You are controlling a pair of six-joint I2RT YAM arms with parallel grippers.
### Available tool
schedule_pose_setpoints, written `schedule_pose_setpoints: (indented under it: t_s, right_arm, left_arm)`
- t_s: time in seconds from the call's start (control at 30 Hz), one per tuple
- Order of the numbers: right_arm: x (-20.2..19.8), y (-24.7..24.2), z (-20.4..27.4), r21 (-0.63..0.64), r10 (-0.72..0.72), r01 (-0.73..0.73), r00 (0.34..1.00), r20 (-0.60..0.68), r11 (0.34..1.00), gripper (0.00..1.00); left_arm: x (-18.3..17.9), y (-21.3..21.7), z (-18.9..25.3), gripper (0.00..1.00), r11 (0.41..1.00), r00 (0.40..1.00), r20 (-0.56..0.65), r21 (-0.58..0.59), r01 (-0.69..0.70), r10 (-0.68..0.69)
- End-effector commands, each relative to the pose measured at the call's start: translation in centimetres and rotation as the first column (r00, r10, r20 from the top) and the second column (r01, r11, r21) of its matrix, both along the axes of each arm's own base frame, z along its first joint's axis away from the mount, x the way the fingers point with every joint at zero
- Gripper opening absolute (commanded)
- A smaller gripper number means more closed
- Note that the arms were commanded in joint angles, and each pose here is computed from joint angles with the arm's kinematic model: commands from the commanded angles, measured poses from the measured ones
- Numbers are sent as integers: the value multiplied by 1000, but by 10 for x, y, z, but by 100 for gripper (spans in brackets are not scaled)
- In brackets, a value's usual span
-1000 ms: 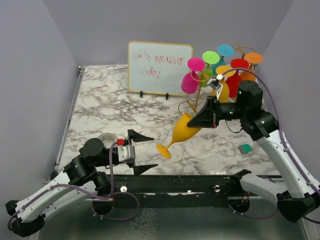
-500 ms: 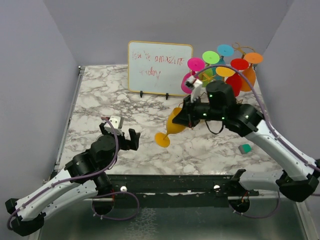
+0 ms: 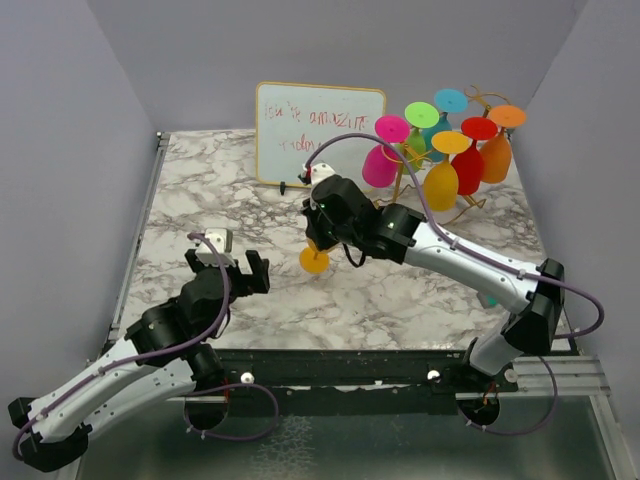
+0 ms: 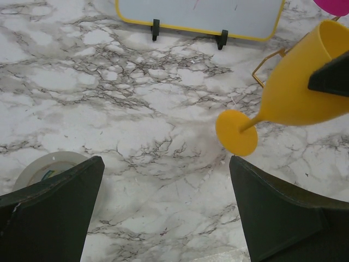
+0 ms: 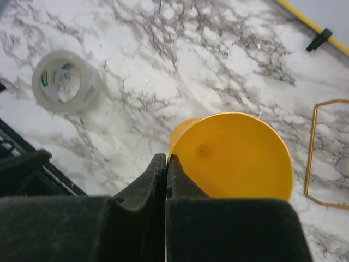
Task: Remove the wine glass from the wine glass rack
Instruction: Place the wine glass at the center of the board.
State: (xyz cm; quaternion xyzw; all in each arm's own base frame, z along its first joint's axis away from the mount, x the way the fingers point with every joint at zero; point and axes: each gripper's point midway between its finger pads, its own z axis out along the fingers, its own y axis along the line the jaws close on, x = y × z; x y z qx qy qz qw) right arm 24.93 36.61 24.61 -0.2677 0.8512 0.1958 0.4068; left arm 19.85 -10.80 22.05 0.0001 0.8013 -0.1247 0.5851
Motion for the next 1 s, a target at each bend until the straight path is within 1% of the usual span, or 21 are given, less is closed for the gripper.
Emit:
schedule_pose_setpoints:
  t_s: [0.0, 0.07, 0.13, 0.23, 0.4, 0.43, 0.57, 0.67, 0.8, 0.9, 0.97]
  right_arm:
    - [33, 21, 32, 89, -94, 83, 987, 128, 993, 1]
    - [42, 24, 31, 94, -127, 114, 980, 150, 989, 1]
    - [49, 32, 26, 92, -130, 116, 978, 163, 989, 1]
    - [56, 45, 23, 83, -124, 111, 979, 164, 990, 1]
    - [65, 67, 20, 75, -98, 87, 982, 159, 993, 1]
    - [67, 71, 19, 74, -92, 81, 983, 161, 994, 1]
    - [72, 95, 15, 65, -41, 32, 989, 143, 997, 1]
    - [75, 114, 1, 46, 1, -6, 994, 111, 999, 1]
    - [85, 129, -18, 9, 6, -7, 995, 99, 1000, 1]
    - [92, 135, -25, -17, 9, -8, 994, 112, 1000, 1]
    - [94, 138, -30, -30, 19, -15, 993, 115, 999, 1]
  left_arm:
    - [3, -5, -2, 99, 999, 1000, -13, 34, 8, -8]
    - [7, -10, -6, 99, 997, 1000, -28, 73, 15, -13]
    - [13, -12, -11, 99, 994, 999, -49, 106, 12, -7]
    - [23, -10, -18, 99, 992, 994, -105, 123, 22, -10]
    - [50, 24, -36, 99, 995, 975, -211, 82, -48, 65]
    - [57, 34, -39, 99, 994, 968, -231, 75, -80, 95]
    - [71, 67, -61, 99, 977, 917, -339, 67, -202, 213]
    - [77, 93, -64, 99, 952, 888, -348, 57, -301, 302]
    - [77, 120, -62, 99, 911, 854, -328, 61, -408, 405]
    - [71, 145, -60, 99, 849, 794, -310, 112, -516, 524]
    - [67, 157, -56, 99, 814, 762, -292, 129, -567, 578]
